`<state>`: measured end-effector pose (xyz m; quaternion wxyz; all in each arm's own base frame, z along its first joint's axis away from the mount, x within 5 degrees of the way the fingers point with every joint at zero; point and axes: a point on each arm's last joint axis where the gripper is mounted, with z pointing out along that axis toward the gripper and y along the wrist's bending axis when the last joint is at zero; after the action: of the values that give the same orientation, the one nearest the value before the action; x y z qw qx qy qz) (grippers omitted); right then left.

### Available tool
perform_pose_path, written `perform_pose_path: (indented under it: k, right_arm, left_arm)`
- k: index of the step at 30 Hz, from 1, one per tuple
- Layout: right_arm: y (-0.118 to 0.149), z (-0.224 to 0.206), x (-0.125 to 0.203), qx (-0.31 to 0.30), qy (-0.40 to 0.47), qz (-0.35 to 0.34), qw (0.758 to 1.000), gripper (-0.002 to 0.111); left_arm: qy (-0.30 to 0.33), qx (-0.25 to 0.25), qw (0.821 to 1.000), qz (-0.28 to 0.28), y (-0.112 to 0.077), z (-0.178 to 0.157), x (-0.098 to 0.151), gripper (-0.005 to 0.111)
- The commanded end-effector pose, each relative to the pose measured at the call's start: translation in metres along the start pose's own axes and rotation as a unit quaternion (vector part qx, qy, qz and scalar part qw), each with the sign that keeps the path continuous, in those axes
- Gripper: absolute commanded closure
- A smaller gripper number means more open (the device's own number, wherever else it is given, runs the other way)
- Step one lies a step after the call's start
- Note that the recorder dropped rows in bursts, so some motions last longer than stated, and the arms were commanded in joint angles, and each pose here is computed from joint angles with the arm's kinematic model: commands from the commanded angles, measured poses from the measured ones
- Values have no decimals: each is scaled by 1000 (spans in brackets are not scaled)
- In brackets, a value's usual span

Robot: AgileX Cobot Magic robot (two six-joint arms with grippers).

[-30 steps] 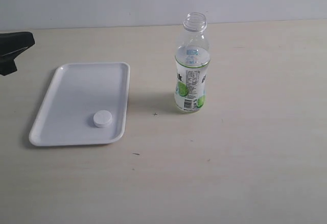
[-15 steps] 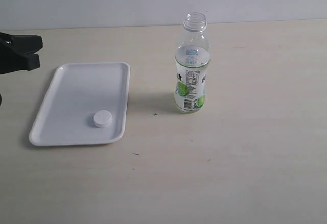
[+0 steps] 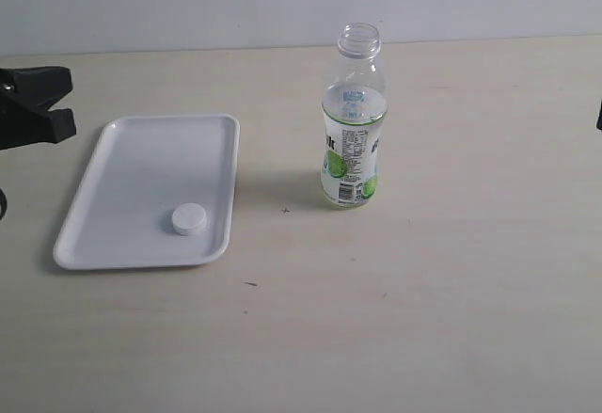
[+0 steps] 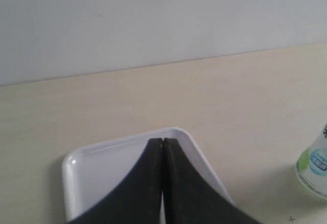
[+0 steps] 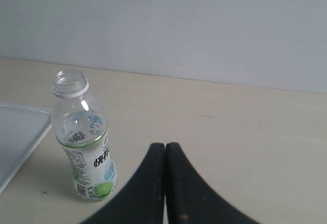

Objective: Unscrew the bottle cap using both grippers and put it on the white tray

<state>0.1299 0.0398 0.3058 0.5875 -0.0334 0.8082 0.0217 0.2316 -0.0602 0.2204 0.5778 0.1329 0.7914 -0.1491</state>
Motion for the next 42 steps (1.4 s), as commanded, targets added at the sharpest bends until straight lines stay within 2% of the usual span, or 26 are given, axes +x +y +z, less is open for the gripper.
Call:
perform_pose_path:
  k: [1,4,12,18,25,35,42]
  right_arm:
    - [0,-1,2,-4,0,2,1000,108]
    - [0,-1,2,-4,0,2,1000,108]
    - [0,-1,3,-6,4,8,1000,108]
    - [0,-1,3,-6,4,8,1000,108]
    - [0,-1,3,-6,4,8,1000,108]
    - [0,-1,3,-6,4,8,1000,108]
    - [0,-1,3,-6,5,10,1000,108]
  left_arm:
    - [-26,-46,998,-21,3,-20,4,107]
    - [-36,-64,997,-15,2,-40,8,107]
    - [-121,-108,987,-6,-4,-99,21,107]
    - [-190,-185,963,-34,4,-135,36,107]
    - [-260,-157,953,-2,-7,-155,36,107]
    - [-255,-123,959,9,-19,-177,51,107]
    - [-217,-114,970,0,-19,-174,58,107]
